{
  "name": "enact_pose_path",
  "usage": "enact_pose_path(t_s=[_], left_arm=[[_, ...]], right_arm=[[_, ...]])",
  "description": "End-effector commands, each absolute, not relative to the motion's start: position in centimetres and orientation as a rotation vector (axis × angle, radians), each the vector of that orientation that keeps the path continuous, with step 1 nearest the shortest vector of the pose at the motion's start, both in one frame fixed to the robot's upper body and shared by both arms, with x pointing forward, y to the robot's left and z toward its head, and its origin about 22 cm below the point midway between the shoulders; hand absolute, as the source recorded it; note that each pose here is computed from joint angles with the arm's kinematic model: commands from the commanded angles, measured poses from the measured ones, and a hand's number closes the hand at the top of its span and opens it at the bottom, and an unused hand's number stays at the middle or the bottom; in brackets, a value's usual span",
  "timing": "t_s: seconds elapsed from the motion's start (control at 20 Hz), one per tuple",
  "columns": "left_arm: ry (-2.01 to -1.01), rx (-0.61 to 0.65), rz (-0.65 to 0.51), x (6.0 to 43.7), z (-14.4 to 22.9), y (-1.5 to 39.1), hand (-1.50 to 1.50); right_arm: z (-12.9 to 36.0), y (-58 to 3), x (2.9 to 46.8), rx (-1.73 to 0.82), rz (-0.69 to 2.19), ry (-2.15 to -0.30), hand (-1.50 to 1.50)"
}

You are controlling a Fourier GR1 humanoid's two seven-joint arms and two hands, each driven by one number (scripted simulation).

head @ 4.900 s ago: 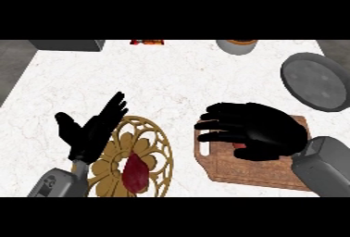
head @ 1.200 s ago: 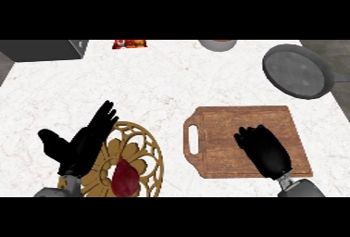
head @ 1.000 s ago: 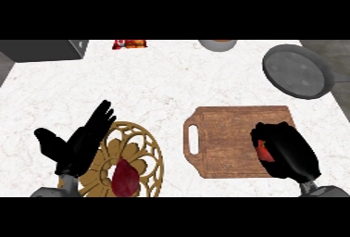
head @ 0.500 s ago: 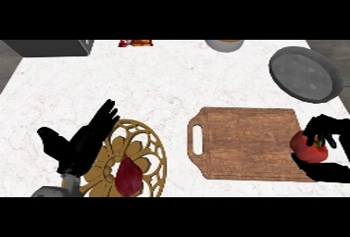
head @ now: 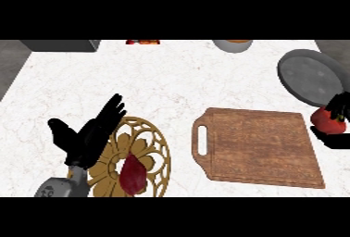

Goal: Pick the bell pepper from the cutting board and place it in the pan

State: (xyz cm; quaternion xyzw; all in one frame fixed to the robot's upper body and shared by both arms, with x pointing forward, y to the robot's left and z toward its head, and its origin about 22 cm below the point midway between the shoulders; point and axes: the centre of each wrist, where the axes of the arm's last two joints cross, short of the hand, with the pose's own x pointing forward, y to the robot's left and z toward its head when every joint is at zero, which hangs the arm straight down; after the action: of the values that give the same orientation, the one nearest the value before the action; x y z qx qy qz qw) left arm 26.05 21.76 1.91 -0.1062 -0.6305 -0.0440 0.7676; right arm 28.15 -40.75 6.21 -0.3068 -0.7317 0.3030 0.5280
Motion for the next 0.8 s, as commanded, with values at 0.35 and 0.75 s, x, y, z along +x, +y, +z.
enact_pose_path(t_s=[0.35, 0.75], left_arm=[[-1.372, -0.281, -0.113, 26.0, 1.6, 20.0, 0.0], [-1.396, -0.278, -0.144, 26.7, 2.7, 20.1, 0.0]], right_arm=[[3.8, -42.2, 35.0, -1.015, 0.559, -1.763, 1.5], [5.5, -44.3, 36.4, -1.086, 0.386, -1.776, 1.5]])
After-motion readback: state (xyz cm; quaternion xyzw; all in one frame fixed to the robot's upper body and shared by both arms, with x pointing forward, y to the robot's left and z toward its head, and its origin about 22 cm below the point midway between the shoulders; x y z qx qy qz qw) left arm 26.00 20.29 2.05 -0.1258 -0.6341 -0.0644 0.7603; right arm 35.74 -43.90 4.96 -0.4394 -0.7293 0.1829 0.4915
